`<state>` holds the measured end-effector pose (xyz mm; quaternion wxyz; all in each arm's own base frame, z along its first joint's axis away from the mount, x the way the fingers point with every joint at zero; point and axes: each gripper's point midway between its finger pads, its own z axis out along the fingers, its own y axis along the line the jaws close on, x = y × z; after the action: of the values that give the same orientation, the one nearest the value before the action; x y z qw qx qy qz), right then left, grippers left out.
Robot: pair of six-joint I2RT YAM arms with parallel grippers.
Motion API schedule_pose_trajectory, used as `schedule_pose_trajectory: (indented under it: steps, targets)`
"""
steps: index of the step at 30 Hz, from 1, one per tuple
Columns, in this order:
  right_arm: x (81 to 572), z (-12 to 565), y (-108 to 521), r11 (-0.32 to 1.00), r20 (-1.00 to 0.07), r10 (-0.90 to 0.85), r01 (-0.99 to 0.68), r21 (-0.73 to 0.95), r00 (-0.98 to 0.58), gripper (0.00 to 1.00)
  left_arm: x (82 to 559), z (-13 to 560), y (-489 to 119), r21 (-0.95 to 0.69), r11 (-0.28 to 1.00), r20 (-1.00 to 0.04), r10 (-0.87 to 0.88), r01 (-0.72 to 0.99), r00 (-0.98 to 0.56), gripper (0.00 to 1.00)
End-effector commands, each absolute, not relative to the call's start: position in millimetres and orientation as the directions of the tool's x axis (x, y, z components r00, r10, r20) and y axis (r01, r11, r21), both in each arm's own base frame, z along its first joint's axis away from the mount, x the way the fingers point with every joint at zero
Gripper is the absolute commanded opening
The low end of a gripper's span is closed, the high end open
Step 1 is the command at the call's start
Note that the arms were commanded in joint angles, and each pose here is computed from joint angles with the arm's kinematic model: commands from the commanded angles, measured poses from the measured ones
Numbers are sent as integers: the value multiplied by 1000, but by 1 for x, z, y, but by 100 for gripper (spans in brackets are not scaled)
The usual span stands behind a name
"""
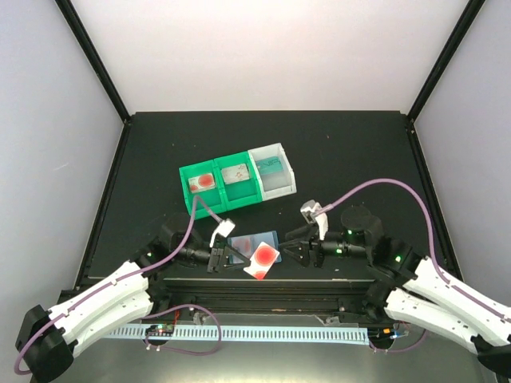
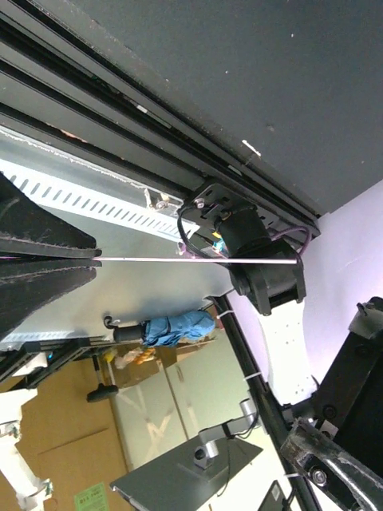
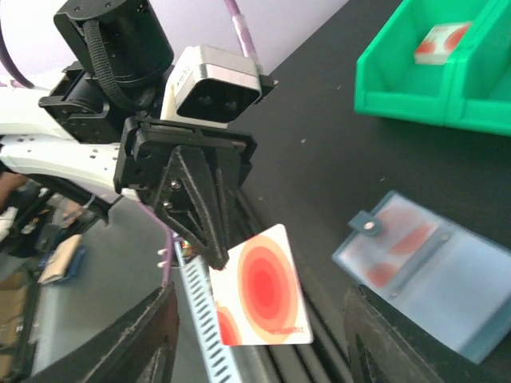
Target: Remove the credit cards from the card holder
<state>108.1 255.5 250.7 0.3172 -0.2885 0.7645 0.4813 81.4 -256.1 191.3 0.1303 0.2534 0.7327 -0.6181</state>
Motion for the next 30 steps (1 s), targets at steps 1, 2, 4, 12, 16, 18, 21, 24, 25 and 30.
schedule_pose_trajectory:
  steps: [1, 2, 4, 12, 16, 18, 21, 24, 25, 30]
  targets:
    - [93, 253, 270, 275, -748, -236, -781, 561, -621, 60, 72, 208, -257, -814, 38, -553, 250, 579, -795, 2]
    - [93, 250, 273, 273, -737, -254, -777, 567, -627, 61, 72, 208, -257, -813, 35, -555, 251, 581, -793, 2]
    - [92, 243, 278, 263, -714, -283, -768, 584, -640, 61, 71, 208, -257, -811, 28, -560, 254, 585, -789, 2]
    - [86, 228, 296, 195, -665, -355, -748, 635, -657, 54, 69, 206, -257, -807, 17, -567, 255, 590, -783, 2]
    - [83, 229, 300, 159, -664, -356, -743, 650, -657, 34, 69, 204, -257, -809, 20, -563, 256, 587, -786, 1]
    - [81, 229, 300, 146, -664, -350, -739, 658, -660, 25, 69, 204, -256, -809, 17, -564, 257, 587, -785, 2]
    - [80, 229, 300, 135, -667, -344, -738, 662, -661, 11, 69, 205, -256, -806, 17, -570, 252, 592, -782, 2]
    - [80, 231, 300, 135, -669, -330, -735, 665, -666, 1, 74, 208, -255, -799, 42, -577, 226, 600, -785, 3]
    - [81, 233, 300, 135, -672, -318, -733, 666, -669, 1, 78, 209, -255, -796, 68, -578, 209, 601, -789, 7]
    - [89, 250, 297, 144, -690, -213, -721, 678, -692, 1, 96, 225, -247, -775, 183, -598, 100, 605, -796, 37]
